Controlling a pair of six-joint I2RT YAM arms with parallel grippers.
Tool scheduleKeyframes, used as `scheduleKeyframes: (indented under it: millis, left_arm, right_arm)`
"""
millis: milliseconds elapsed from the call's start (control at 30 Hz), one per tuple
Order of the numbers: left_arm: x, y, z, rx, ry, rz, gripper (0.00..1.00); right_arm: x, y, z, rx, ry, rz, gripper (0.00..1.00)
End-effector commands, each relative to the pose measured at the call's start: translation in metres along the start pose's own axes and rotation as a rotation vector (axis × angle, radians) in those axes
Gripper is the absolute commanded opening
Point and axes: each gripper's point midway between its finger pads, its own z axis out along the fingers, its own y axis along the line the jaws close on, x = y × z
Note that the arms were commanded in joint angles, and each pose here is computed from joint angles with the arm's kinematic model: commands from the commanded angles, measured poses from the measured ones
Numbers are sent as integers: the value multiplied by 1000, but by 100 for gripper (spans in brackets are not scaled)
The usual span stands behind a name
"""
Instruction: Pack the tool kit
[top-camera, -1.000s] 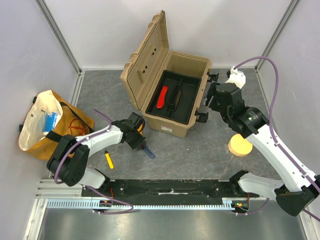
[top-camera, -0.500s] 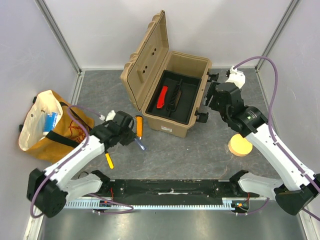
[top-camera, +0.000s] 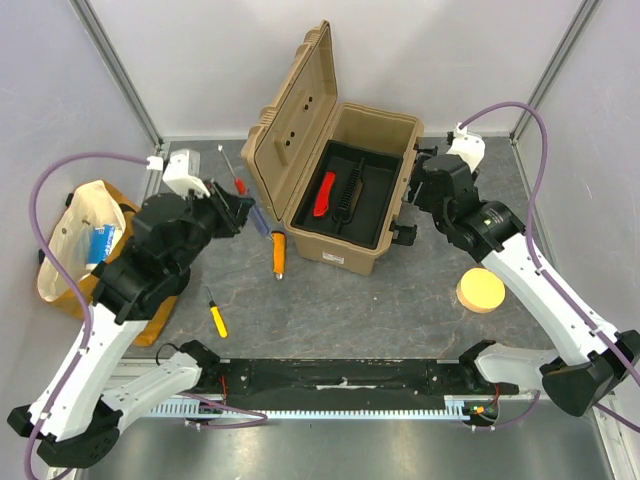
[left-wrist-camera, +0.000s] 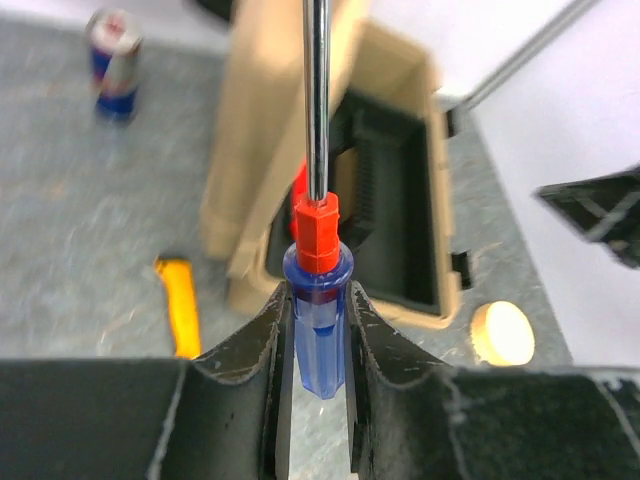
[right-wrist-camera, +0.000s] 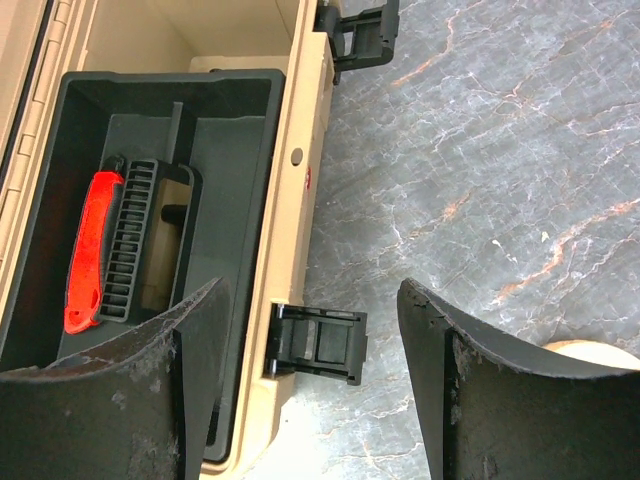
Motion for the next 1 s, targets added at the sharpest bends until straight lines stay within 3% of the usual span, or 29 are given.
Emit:
scheduleKeyframes:
  millis: [0,200,433,700,967]
  left_arm:
    - [-79,-78,-26,329,-201,219,2]
    - [-92,-161,-26,689,-124,345,2]
    - [-55,-197,53,786,48,303,2]
    - [22,-192,154,606,252,333,2]
    - [93,-171,195,512,461,383,2]
  right_arm:
    - [-27,5,-3,-3,-67,31,74]
    - [-33,7,-1,-11,-67,70,74]
    - [-31,1,-1,6,-57,89,74]
    - [-27,-13,-4,32,-67,115,74]
    - [-24,-15,-3,34,-59,112,75]
